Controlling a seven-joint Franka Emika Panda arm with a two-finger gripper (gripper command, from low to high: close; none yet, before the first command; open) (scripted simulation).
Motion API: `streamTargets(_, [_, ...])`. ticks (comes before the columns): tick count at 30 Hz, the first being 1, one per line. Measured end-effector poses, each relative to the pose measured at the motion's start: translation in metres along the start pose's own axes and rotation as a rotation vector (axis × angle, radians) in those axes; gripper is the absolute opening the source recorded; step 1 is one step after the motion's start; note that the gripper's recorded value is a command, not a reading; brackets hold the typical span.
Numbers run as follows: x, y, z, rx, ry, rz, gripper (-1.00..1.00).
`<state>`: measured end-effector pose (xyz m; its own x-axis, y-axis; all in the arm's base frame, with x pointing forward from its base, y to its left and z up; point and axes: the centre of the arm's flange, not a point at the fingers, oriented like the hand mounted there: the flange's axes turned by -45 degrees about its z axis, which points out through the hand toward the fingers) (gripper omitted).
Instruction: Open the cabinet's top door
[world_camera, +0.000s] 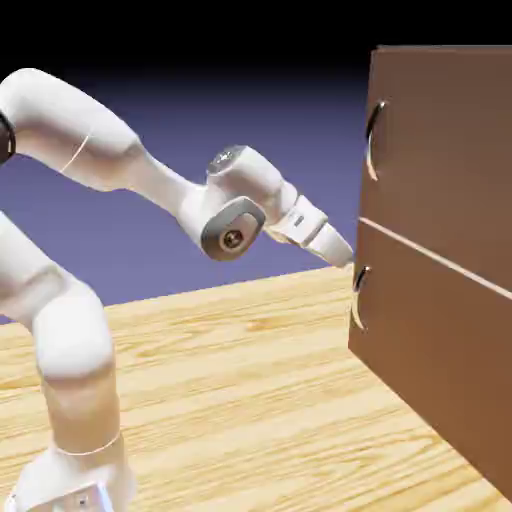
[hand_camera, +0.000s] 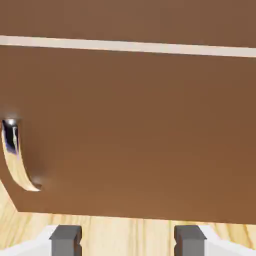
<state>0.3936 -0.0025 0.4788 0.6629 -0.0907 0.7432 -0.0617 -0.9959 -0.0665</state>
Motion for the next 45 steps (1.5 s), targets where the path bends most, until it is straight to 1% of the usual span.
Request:
streamTargets(6, [0.036, 0.009, -0.025, 0.003, 0.103, 0.312, 0.0])
streamTargets(13, [0.069, 0.011, -0.053, 0.049, 0.218, 0.663, 0.0])
streamTargets(26, [0.106, -0.006, -0.091, 0.242, 0.379, 1.273, 0.0])
streamTargets(36, [0.119, -0.039, -0.097, 0.462, 0.419, 1.708, 0.0])
streamTargets(45, [0.122, -0.079, -0.08, 0.682, 0.373, 2.083, 0.0])
